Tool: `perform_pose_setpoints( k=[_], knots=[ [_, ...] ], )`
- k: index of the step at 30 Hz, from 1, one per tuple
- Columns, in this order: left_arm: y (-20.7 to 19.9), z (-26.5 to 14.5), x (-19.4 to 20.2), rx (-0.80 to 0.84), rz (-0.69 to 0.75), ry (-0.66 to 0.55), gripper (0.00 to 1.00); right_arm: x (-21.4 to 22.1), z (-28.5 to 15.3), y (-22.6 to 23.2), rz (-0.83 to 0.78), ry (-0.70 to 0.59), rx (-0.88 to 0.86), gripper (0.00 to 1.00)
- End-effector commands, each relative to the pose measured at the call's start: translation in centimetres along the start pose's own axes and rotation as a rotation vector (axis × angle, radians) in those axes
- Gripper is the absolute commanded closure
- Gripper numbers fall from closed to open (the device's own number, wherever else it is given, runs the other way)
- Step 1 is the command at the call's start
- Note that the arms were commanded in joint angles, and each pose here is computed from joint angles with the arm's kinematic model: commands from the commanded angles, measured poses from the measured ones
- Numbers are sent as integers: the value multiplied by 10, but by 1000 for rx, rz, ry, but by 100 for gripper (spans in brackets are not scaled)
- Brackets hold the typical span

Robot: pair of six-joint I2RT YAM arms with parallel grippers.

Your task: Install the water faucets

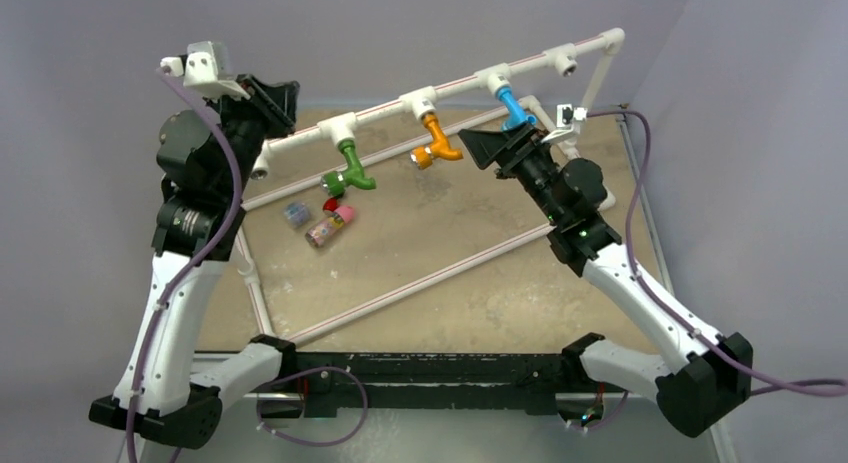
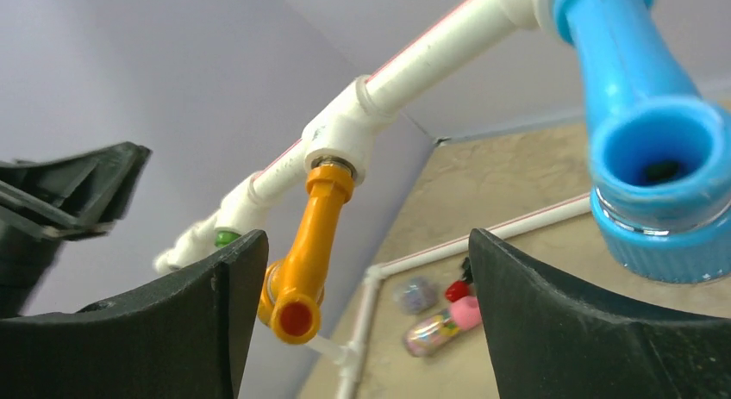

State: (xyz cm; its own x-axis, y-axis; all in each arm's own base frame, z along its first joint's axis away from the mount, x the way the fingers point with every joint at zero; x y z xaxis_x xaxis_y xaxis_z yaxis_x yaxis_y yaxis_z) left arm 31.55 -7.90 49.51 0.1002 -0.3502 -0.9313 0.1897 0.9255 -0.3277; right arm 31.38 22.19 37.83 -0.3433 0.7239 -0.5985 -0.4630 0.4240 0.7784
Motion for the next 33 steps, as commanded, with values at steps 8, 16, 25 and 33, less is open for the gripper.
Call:
perform_pose_setpoints(
  k=[8, 16, 25, 33],
  knots=[
    [-63, -95, 22, 446, -49, 249, 79, -45, -41, 62, -888, 57, -192, 15],
    [-59, -145, 95, 524, -153, 507, 81, -42, -54, 101, -1404, 18, -332, 16],
    [-44, -184, 150, 472, -233, 705, 84, -3, -38, 83, -1857, 158, -302, 16],
    [-42, -205, 165, 455, -305, 799, 84, 4, -33, 80, -2205, 45, -157, 15]
  ],
)
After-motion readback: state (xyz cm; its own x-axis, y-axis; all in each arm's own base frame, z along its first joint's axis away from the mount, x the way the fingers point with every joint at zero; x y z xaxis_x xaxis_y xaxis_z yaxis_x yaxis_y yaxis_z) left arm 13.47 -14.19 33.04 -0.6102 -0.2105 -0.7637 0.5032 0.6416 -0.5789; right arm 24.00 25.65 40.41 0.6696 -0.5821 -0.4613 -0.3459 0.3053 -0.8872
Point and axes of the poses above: each gripper's point midway between its finger pads, its own z axis out along the fingers, its own y axis along the line the jaws close on, x = y × z, the point moved 2 cm from there along -z, back along the fingers, and after that the axes turned 1 degree about z, right-handed, at the moved point
